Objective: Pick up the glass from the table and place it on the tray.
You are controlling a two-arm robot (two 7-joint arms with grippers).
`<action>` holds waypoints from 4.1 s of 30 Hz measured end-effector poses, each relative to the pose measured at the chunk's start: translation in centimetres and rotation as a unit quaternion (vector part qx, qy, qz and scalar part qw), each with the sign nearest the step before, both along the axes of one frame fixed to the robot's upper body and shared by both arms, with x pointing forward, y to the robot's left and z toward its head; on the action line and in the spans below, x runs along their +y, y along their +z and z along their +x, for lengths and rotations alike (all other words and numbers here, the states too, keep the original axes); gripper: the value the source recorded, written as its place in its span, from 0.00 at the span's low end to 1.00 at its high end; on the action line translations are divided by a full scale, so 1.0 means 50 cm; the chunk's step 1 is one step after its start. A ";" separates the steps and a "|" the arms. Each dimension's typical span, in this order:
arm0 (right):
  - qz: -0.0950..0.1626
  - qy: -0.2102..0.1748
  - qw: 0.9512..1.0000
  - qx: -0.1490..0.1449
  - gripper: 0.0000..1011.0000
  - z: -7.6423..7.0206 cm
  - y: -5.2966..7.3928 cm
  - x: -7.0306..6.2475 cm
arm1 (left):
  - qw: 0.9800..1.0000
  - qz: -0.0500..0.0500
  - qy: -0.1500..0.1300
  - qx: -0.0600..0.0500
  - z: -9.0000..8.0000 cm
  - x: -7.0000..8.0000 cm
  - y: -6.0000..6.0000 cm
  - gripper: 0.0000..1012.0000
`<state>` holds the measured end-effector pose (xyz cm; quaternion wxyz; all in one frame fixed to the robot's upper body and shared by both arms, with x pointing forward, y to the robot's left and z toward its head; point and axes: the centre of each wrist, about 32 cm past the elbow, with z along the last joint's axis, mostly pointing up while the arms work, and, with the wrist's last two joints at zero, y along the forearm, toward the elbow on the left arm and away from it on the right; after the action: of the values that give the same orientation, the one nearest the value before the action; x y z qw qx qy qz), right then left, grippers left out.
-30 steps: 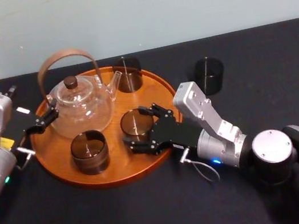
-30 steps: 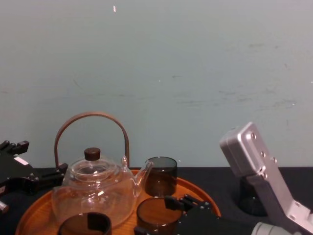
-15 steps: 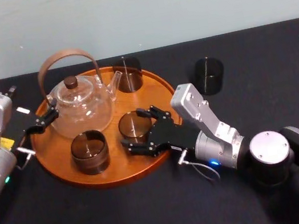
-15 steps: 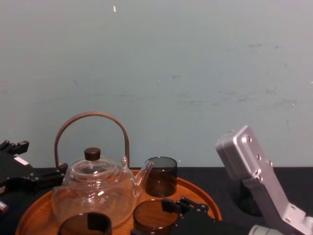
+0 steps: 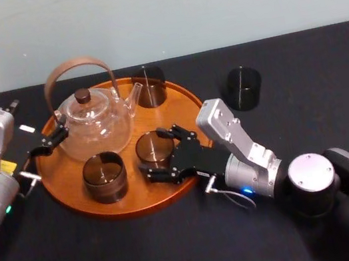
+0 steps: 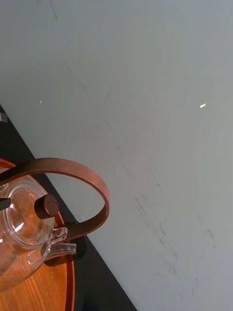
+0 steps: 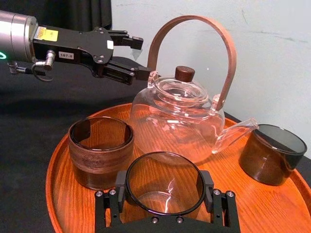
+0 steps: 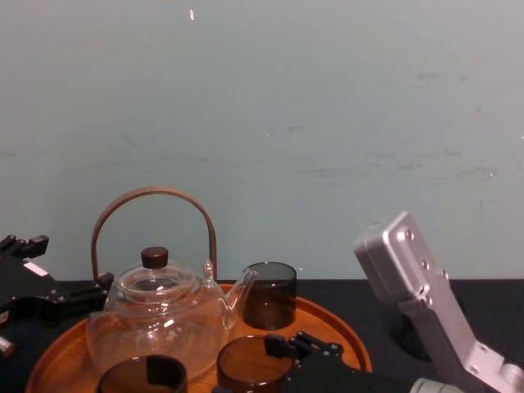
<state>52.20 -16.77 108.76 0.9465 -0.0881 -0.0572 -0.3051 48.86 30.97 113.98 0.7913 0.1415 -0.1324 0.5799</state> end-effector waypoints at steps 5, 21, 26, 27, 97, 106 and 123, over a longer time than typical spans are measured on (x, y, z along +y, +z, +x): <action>0.000 0.002 1.000 0.002 0.91 0.000 -0.002 0.003 | 1.000 0.000 0.000 0.000 0.000 0.000 0.000 1.00; 0.001 0.002 1.000 0.009 0.91 0.000 -0.011 0.007 | 1.000 0.000 0.000 0.000 0.000 0.000 0.000 1.00; 0.001 0.003 1.000 0.011 0.91 0.001 -0.013 0.007 | 1.000 0.000 0.000 0.000 0.000 0.000 0.000 1.00; 0.001 0.003 1.000 0.011 0.91 0.000 -0.013 0.007 | 1.000 0.000 0.000 0.000 0.000 0.000 0.000 1.00; -0.015 -0.010 0.999 0.033 0.99 -0.093 0.021 -0.069 | 1.000 0.000 0.000 0.000 0.000 0.000 0.000 1.00; -0.013 -0.033 0.999 0.028 0.99 -0.120 0.030 -0.104 | 1.000 0.000 0.000 0.000 0.000 0.000 0.000 1.00; -0.023 -0.104 0.994 0.020 0.99 -0.127 0.041 -0.181 | 1.000 0.000 0.000 0.000 0.000 0.000 0.000 1.00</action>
<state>45.86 -25.84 110.81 0.9084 -0.1215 -0.0362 -0.3983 48.86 30.97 113.98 0.7913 0.1415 -0.1324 0.5799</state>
